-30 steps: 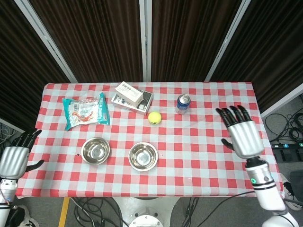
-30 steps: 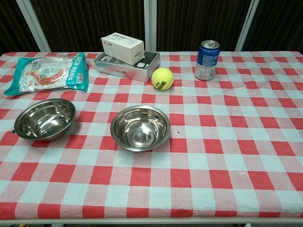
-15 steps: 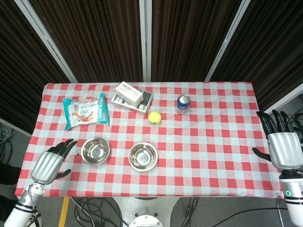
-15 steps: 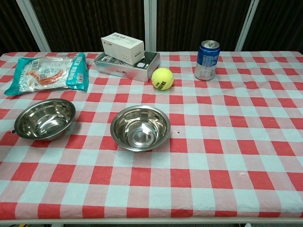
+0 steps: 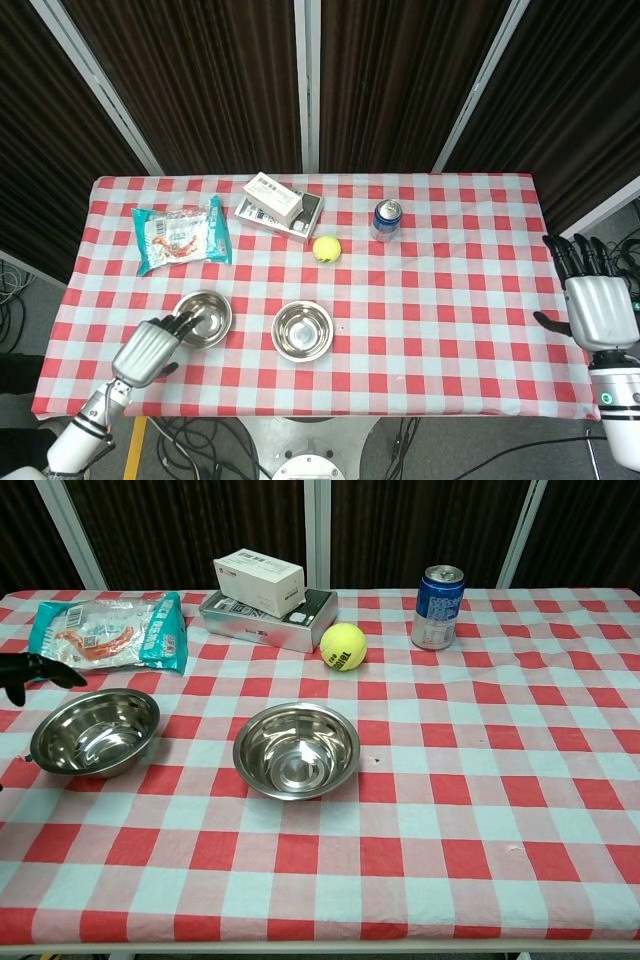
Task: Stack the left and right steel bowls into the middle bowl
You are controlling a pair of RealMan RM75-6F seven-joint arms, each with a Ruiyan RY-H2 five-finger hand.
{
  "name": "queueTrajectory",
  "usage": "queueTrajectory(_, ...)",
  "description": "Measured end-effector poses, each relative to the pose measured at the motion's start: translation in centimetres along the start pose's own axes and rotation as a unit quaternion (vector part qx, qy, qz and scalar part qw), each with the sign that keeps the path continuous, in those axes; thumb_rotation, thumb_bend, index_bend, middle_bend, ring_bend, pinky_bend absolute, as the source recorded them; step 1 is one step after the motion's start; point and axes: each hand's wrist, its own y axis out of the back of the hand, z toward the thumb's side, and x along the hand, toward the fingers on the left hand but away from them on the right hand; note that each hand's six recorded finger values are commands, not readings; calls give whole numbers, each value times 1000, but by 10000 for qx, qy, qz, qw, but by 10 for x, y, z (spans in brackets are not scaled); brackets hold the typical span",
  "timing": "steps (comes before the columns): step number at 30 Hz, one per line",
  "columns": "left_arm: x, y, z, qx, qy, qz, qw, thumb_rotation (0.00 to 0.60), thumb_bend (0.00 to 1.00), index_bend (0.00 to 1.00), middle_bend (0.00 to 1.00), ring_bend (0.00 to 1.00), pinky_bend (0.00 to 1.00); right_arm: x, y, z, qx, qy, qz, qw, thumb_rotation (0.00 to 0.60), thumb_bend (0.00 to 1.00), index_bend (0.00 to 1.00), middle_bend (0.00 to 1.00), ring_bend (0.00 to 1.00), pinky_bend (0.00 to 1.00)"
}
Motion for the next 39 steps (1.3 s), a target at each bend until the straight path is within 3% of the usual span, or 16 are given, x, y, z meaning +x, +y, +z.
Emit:
queueTrajectory(10,16,-20,12,579,-416,-129,9974,600,153,314,371,589,776,0,1,-7,-28,-108,-21,9999,600,0,0,88,0,0)
queueTrajectory(21,25,-32,-2,635,-203,-330,9972,600,169,378,441,796,885,-3,-6,-9,-67,-121,73,9999,600,0,0,89,0,0)
queueTrajectory(39,36,-45,-5,531,-156,-338,9979,600,209,435,465,845,901,-7,-10,-9,-50,-174,110,9998,600,14,0,101,0,0)
